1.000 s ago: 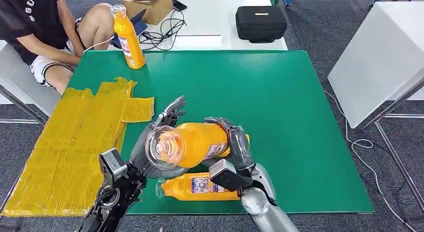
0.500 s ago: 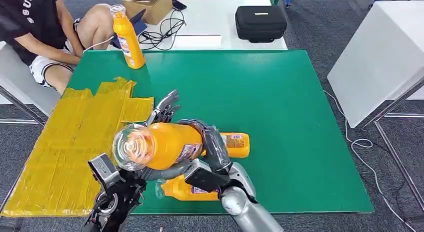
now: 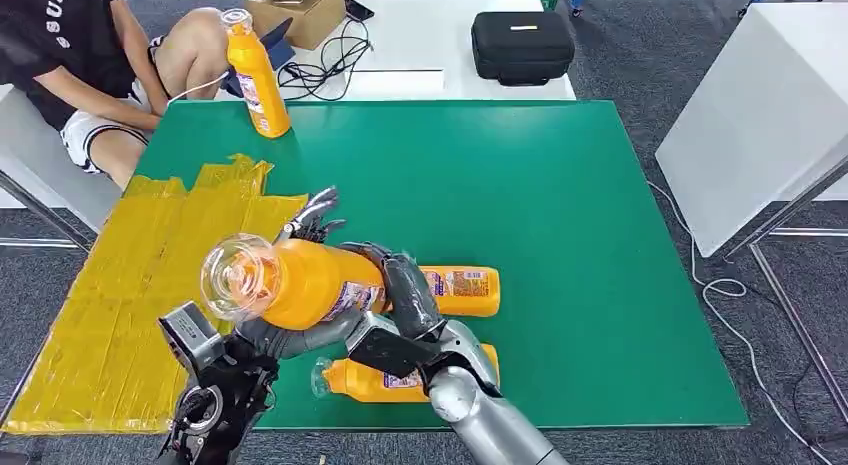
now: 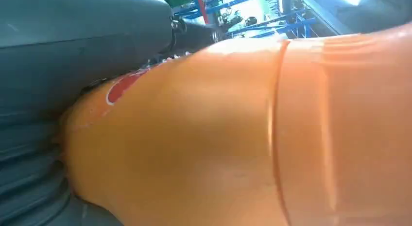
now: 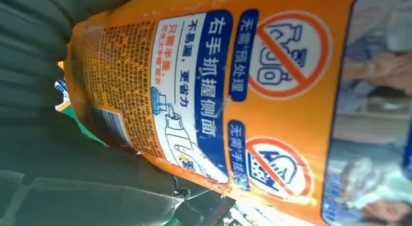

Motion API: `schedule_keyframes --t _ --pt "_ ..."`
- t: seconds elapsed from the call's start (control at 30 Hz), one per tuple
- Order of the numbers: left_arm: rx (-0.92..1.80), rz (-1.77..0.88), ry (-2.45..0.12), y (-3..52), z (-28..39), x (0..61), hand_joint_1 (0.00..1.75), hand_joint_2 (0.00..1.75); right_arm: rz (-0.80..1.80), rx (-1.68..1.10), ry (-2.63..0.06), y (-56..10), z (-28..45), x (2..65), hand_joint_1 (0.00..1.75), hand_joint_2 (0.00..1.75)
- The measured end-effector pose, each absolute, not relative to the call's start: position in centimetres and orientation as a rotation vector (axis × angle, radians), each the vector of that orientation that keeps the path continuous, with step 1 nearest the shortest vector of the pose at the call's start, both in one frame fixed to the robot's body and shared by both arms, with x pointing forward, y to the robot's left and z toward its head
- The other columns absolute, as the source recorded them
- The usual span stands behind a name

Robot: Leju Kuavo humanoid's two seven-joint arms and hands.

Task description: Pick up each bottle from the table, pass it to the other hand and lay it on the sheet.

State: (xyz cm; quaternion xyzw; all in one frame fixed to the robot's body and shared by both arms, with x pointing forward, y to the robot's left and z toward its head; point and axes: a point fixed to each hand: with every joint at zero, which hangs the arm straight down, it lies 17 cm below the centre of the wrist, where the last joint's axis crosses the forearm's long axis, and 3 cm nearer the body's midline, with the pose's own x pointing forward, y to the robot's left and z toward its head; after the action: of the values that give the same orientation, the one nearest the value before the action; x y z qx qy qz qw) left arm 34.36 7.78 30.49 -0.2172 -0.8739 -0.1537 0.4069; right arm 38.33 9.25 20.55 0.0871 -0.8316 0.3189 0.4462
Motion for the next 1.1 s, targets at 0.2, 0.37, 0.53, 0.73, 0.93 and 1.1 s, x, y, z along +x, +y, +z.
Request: schedule_keyframes --t 0.2,0.37,0.53,0.73,0.93,1.1 --pt "-0.541 -0.368 -2.200 8.0 30.3 34.4 1.75 1.75 0.786 0.212 -2.062 9.2 20.4 38.3 1.75 1.75" --pt "-0.528 -0.343 -2.201 8.3 30.0 34.3 1.75 1.75 0.775 0.217 -2.060 9.0 20.1 38.2 1.75 1.75" --pt "-0.516 -0.321 -2.203 8.8 29.6 34.2 1.75 1.75 0.767 0.226 -2.054 8.8 19.7 37.8 0.00 1.75" --pt "-0.379 -0.246 -2.219 11.4 29.5 35.8 1.75 1.75 0.693 0.195 -2.071 6.6 20.3 38.2 0.00 1.75" --pt "-0.034 -0.200 -2.262 15.9 29.7 38.7 1.75 1.75 0.669 -0.019 -2.121 1.3 20.6 39.1 0.00 1.75" --pt "0.219 -0.257 -2.266 18.2 29.8 40.9 1.75 1.75 0.596 -0.191 -2.146 -4.3 20.8 39.4 0.00 1.75"
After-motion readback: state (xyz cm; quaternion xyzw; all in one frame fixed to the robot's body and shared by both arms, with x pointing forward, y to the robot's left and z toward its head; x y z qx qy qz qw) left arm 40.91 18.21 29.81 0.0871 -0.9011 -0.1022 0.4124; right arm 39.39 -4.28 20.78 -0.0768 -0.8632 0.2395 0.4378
